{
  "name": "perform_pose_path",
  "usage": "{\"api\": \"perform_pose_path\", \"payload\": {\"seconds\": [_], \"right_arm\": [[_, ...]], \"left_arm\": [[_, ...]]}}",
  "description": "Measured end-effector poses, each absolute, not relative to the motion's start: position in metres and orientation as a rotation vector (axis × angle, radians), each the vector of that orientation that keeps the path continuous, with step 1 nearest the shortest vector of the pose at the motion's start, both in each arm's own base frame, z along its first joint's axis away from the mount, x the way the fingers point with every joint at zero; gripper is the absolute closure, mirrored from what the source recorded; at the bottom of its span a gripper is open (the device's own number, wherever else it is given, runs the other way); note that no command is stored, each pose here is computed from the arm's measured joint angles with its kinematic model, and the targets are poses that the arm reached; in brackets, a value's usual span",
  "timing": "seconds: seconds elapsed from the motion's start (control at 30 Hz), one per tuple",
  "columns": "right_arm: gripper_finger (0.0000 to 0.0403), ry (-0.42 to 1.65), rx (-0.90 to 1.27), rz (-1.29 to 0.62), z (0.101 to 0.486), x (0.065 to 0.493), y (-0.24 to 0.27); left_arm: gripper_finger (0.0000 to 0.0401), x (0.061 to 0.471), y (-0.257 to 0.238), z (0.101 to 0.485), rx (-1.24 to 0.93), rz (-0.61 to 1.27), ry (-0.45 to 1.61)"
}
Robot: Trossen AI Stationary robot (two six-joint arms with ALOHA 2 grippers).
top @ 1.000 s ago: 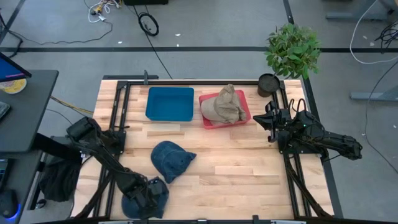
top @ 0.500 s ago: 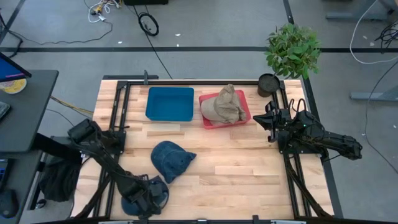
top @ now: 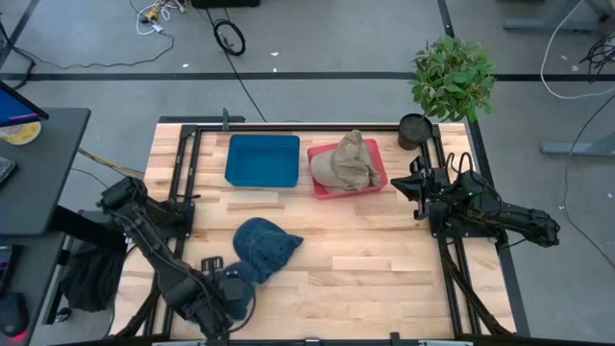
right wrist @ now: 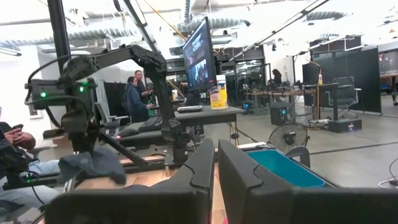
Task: Pick & Place hat
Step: Put the bottom dark blue cap into the blue bin
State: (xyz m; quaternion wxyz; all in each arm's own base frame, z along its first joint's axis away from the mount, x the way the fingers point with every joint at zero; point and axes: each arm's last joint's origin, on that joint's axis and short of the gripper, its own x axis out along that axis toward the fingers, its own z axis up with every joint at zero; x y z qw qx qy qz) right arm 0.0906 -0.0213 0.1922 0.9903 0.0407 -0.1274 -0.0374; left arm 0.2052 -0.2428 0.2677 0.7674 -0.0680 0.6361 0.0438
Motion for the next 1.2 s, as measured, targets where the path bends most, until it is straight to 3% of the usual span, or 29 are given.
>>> {"api": "perform_pose_path", "payload": {"seconds": [0.3, 0.53, 0.87, 1.2], "right_arm": [[0.0376, -0.254, 0.082, -0.075, 0.192, 0.091, -0.021], [0.0376, -0.254, 0.082, -0.075, 0.192, 0.091, -0.021], [0.0376, -0.254, 0.082, -0.075, 0.192, 0.091, -0.021], [0.0376, -0.254, 0.082, -0.075, 0.192, 0.091, -0.021]], "left_arm": [[0.039, 0.222, -0.201, 0.296, 0.258, 0.132, 1.392], [0.039, 0.26, -0.145, 0.301, 0.406, 0.19, 1.39], [0.0391, 0.309, -0.043, 0.319, 0.386, 0.285, 1.228], [0.0391, 0.313, 0.051, 0.325, 0.372, 0.321, 1.243]]}}
